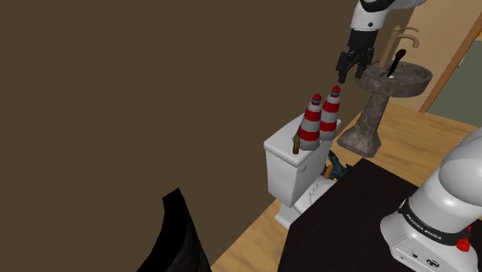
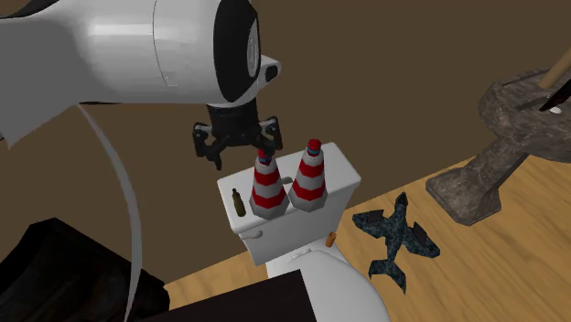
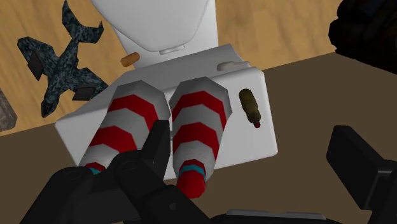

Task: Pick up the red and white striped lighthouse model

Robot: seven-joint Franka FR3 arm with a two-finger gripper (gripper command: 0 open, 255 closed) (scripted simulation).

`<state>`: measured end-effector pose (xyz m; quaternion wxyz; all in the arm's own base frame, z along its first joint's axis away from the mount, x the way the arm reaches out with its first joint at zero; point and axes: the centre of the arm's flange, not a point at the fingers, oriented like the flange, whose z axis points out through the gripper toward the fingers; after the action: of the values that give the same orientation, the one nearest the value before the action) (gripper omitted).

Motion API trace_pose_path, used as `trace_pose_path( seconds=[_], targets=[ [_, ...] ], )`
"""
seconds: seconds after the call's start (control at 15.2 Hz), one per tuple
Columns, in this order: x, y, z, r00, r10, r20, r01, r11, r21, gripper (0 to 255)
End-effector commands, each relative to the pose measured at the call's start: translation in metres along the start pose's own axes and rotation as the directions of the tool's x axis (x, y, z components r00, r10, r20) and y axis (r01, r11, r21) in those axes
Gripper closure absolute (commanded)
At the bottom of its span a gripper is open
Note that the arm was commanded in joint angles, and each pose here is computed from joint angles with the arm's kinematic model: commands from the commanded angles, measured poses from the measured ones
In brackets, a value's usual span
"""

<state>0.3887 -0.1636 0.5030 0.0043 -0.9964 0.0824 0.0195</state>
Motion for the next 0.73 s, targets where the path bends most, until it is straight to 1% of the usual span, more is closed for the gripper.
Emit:
trace_pose_path(
  seconds=[0.0,0.66],
  targets=[
    [0.017,0.02,0.012,1.0,0.009,-0.001,-0.009,1.0,0.01,0],
    [0.096,0.12,0.063,0.998,0.056,-0.003,-0.055,0.996,0.067,0]
  ],
)
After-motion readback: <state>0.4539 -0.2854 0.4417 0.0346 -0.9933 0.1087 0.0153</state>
